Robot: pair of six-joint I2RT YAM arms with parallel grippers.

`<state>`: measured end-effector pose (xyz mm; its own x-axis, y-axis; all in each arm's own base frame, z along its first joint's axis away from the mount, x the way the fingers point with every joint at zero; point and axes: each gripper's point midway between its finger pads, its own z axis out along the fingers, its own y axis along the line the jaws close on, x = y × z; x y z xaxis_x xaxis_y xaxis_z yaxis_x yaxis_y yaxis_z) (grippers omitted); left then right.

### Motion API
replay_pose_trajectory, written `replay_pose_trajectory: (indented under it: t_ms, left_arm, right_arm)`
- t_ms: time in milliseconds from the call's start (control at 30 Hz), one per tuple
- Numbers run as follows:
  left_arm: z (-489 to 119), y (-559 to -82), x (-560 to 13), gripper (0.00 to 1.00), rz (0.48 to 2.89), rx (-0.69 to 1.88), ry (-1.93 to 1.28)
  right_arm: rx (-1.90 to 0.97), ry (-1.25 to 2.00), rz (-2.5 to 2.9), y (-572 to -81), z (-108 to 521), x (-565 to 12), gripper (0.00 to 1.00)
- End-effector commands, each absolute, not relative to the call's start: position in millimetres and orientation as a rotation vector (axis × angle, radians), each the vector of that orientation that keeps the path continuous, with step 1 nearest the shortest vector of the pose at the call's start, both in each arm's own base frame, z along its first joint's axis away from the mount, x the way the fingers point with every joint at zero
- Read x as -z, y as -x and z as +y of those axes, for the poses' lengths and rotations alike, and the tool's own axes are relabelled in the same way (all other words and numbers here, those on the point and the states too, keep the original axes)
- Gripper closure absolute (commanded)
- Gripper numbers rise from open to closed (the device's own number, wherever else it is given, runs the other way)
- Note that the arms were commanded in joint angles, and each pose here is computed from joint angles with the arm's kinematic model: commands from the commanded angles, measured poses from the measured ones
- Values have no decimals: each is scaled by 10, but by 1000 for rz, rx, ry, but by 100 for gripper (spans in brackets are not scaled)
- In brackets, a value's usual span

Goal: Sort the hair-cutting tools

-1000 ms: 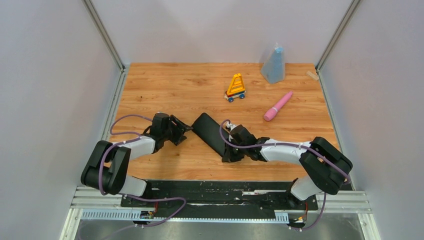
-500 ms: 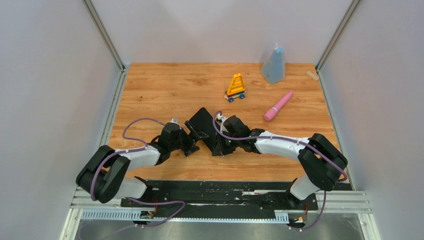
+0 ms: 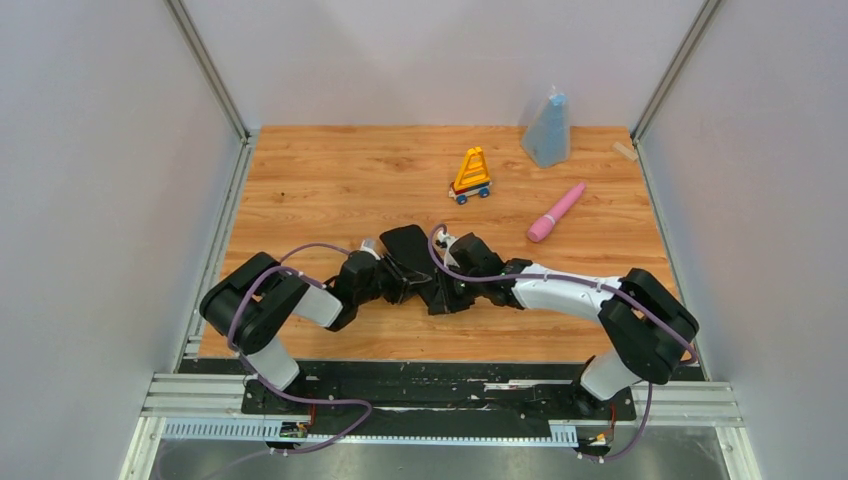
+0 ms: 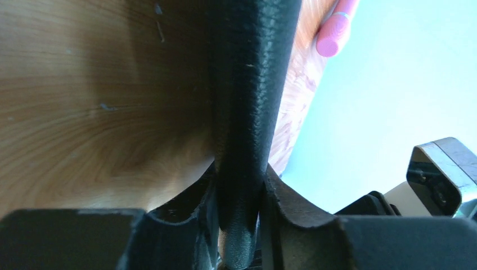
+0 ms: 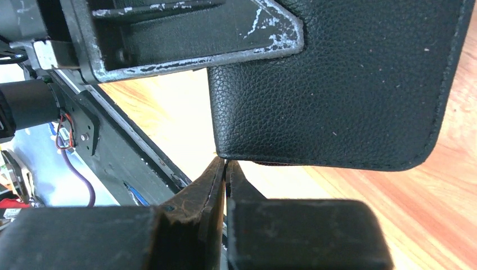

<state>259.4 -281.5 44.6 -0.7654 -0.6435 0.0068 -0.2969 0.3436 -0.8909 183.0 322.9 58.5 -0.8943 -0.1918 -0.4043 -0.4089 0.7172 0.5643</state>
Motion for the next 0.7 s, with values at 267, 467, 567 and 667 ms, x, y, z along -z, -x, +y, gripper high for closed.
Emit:
replay_pose_trajectory:
  t_ms: [267,467,567,667]
  left_arm:
    - [-2645,-2854,-377,85,2125,1315,968]
    - [-2441,-2879,-333,86,2076,1308,1033]
    - [-2335,-2879,-302,86,2073,1268,1037]
    - [-2294,-2882,-255,86,2098,1212,1017]
  right_arm:
    - [-799,495,2630,-1581,2704,-394,100]
    - [-635,461,2687,-1543,2416,-196,100]
    - [-682,483,2680,-1474,2428,-228,100]
    - [-806,542,2604,-1431,2533,-399,100]
